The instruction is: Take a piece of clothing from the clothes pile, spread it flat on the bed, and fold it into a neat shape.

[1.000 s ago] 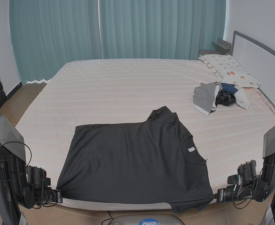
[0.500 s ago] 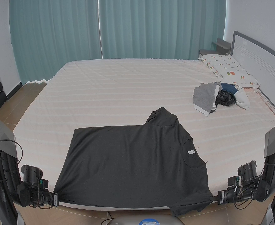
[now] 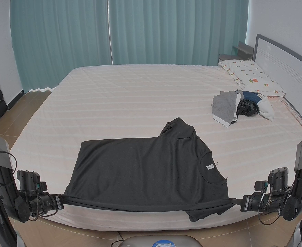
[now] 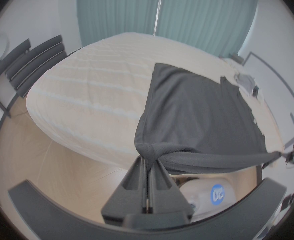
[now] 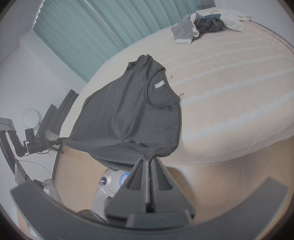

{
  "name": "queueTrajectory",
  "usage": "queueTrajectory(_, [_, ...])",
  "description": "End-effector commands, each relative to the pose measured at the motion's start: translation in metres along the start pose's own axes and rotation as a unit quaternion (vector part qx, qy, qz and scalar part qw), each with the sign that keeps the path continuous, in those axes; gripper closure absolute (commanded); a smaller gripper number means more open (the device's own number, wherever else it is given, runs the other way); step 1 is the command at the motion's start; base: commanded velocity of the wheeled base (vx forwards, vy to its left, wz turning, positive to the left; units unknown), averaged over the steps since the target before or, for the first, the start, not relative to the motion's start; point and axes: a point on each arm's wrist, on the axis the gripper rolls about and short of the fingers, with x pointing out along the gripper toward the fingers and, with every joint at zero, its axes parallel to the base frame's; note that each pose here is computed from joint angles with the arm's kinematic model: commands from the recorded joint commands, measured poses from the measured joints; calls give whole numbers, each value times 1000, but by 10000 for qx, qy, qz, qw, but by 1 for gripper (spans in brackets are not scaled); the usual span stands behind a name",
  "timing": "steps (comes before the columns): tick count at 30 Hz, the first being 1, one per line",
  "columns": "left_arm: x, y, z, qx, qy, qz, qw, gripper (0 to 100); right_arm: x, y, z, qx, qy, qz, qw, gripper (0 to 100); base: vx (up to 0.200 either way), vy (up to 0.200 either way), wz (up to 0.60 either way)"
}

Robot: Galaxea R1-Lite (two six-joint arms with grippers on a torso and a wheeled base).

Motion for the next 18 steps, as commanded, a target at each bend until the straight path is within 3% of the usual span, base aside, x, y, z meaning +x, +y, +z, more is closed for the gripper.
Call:
queueTrajectory(1, [1,-3,19,-272,-475,-116,9984,100,2,1,5,-22,-200,80,9998,100,0,0,0])
queueTrajectory(9, [9,-5,28,-462,-599,-186,9970,100,21,1,27,-78,-624,219,9978,100,0,0,0])
queueTrajectory(14, [19,-14,38,-1050,-728,-383,9911,100,37,0,42,-123,-809,270,9963,100,0,0,0])
queueTrajectory(18, [25,-15,41,-1167,-741,-409,9896,100,44,-1,49,-133,-872,293,9957,100,0,0,0])
